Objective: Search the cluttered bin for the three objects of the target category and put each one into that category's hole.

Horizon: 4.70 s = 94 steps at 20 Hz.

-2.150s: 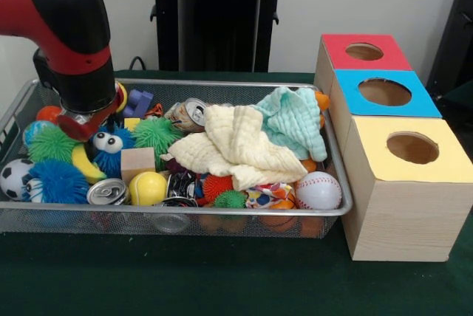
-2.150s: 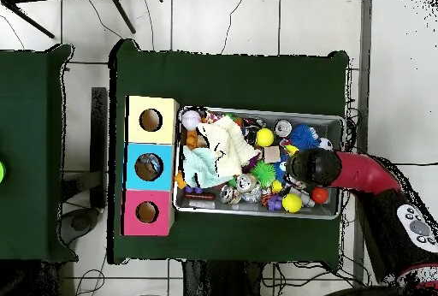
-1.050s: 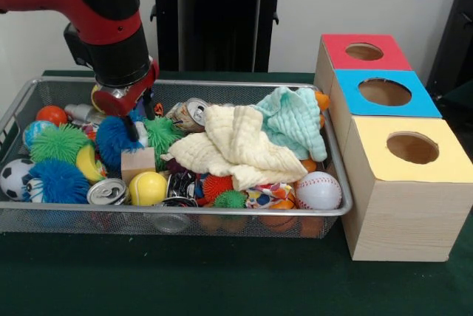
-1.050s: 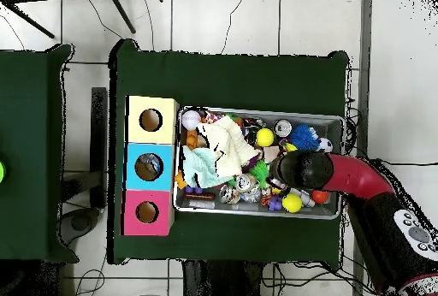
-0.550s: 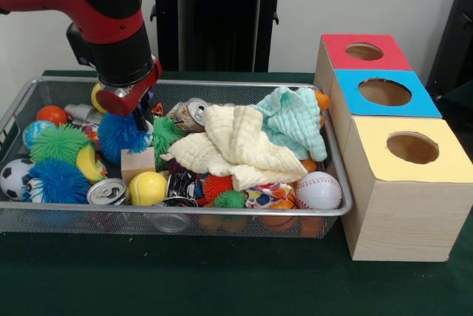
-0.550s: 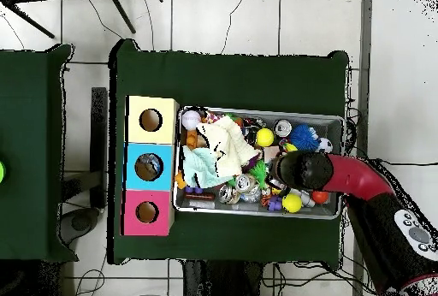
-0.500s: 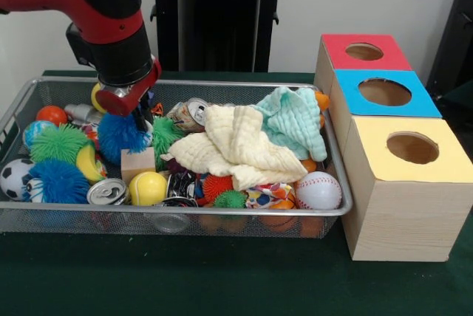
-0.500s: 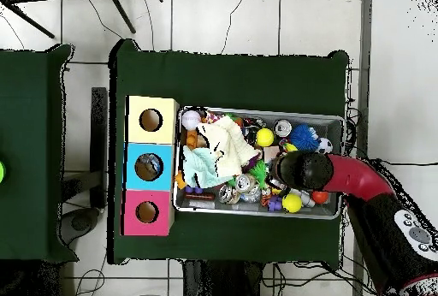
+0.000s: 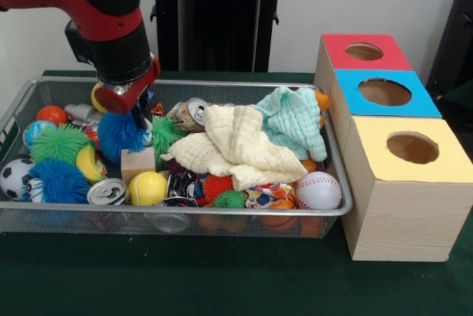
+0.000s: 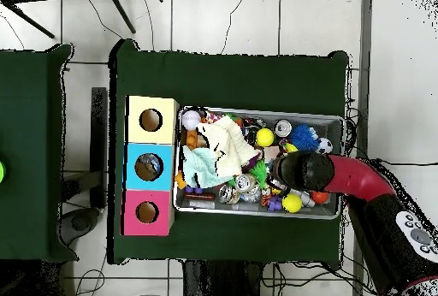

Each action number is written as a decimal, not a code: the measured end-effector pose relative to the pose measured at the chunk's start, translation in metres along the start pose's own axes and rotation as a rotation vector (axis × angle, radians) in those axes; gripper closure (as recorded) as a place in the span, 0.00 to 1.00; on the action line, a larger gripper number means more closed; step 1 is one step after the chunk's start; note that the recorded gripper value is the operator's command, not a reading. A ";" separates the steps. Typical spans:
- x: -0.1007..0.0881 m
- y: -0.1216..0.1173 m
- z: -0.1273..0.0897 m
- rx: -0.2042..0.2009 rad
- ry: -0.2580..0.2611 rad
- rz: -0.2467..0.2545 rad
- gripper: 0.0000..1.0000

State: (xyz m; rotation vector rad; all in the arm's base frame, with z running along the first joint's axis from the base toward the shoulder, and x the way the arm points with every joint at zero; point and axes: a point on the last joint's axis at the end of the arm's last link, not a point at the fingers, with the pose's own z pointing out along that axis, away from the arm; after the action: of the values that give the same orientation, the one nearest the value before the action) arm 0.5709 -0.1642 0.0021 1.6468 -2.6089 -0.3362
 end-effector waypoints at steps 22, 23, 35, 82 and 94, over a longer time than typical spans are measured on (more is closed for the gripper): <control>-0.103 0.064 -0.063 -0.063 -0.119 -0.083 1.00; -0.104 0.064 -0.064 -0.063 -0.120 -0.086 1.00; -0.099 0.063 -0.062 -0.065 -0.121 -0.081 1.00; 0.023 -0.036 -0.056 0.130 0.132 -0.072 1.00; 0.034 -0.039 -0.064 0.137 0.121 -0.046 0.00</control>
State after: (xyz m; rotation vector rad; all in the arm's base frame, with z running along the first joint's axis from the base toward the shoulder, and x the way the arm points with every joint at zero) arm 0.5998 -0.2209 0.0535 1.7115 -2.5593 -0.0576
